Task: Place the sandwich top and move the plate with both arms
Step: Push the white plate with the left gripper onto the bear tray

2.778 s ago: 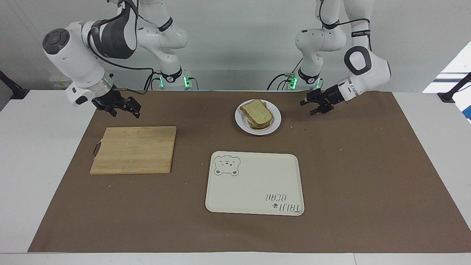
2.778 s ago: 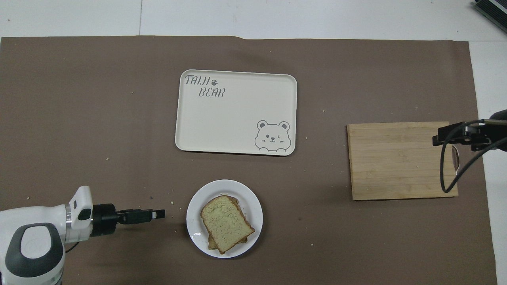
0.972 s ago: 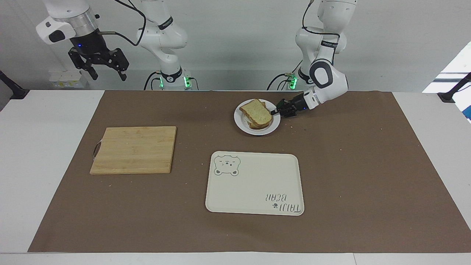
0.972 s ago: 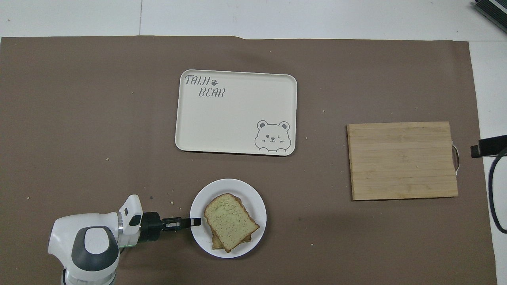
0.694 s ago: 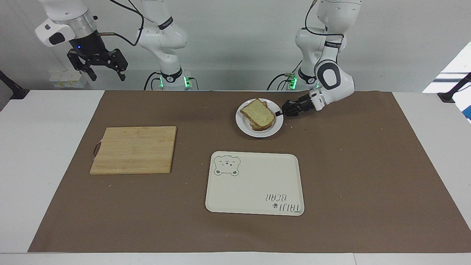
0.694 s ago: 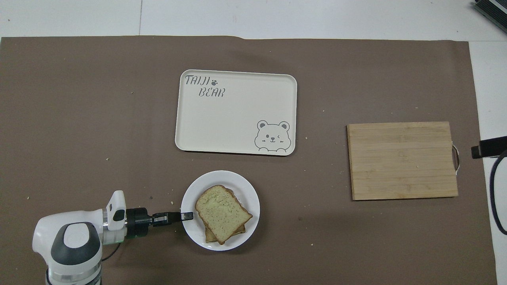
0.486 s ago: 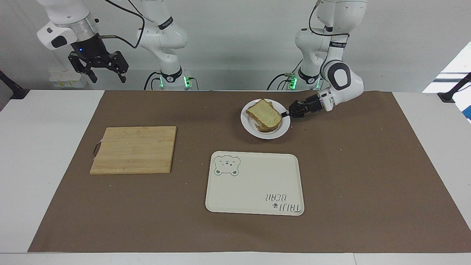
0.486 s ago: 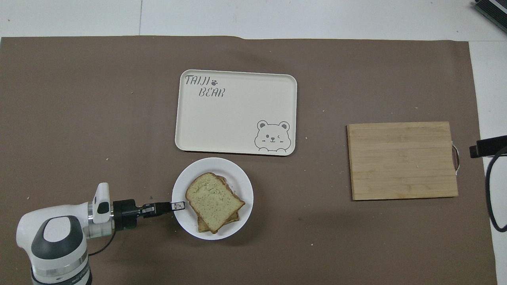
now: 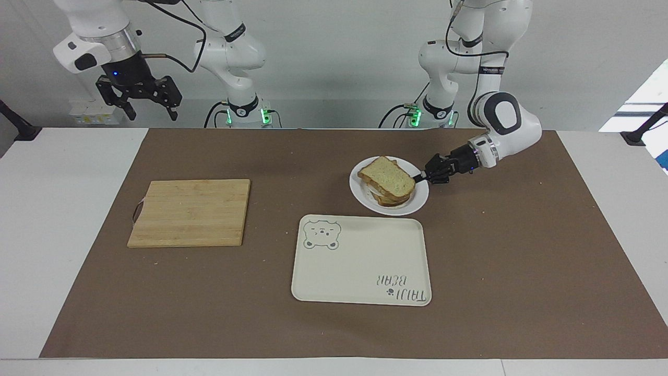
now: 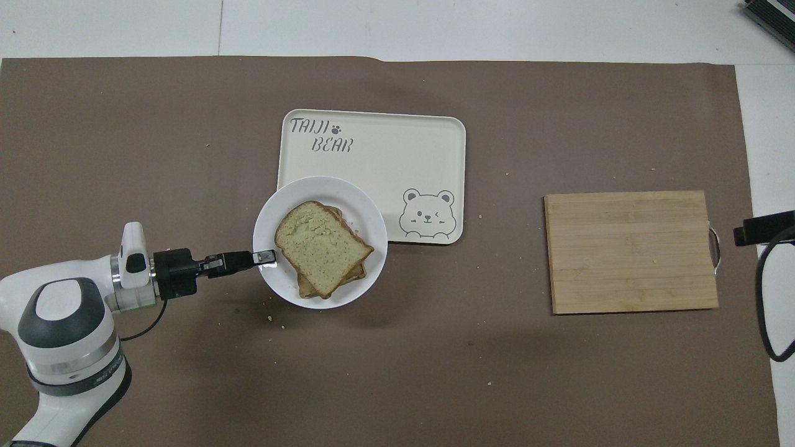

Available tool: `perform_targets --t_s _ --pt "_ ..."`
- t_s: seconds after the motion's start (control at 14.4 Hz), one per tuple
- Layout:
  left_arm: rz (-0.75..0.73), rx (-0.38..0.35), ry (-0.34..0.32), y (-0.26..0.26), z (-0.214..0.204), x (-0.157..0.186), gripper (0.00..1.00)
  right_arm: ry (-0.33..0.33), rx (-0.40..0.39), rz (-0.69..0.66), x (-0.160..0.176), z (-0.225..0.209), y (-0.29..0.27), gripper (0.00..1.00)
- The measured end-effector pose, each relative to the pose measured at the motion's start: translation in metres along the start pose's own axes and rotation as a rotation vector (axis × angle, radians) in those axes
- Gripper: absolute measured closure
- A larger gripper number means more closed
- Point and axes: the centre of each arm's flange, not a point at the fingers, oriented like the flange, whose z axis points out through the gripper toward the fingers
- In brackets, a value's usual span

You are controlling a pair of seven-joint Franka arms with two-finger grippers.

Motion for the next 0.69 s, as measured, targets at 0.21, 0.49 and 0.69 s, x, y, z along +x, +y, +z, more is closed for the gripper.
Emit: perform_targets --t_s 0.21,0.49,0.69 --pt "0.023 0.057 0.045 0.008 0.016 0.047 0.96 -0.002 0.0 0.0 0.0 0.001 0.0 0.0" --pt "0.066 0.145 0.068 0.019 0.053 0.093 0.96 -0.002 0.0 0.0 0.0 0.001 0.0 0.0" --pt "0.09 0.206 0.016 0.004 0.086 0.108 0.96 -0.002 0.0 0.0 0.0 0.001 0.0 0.0"
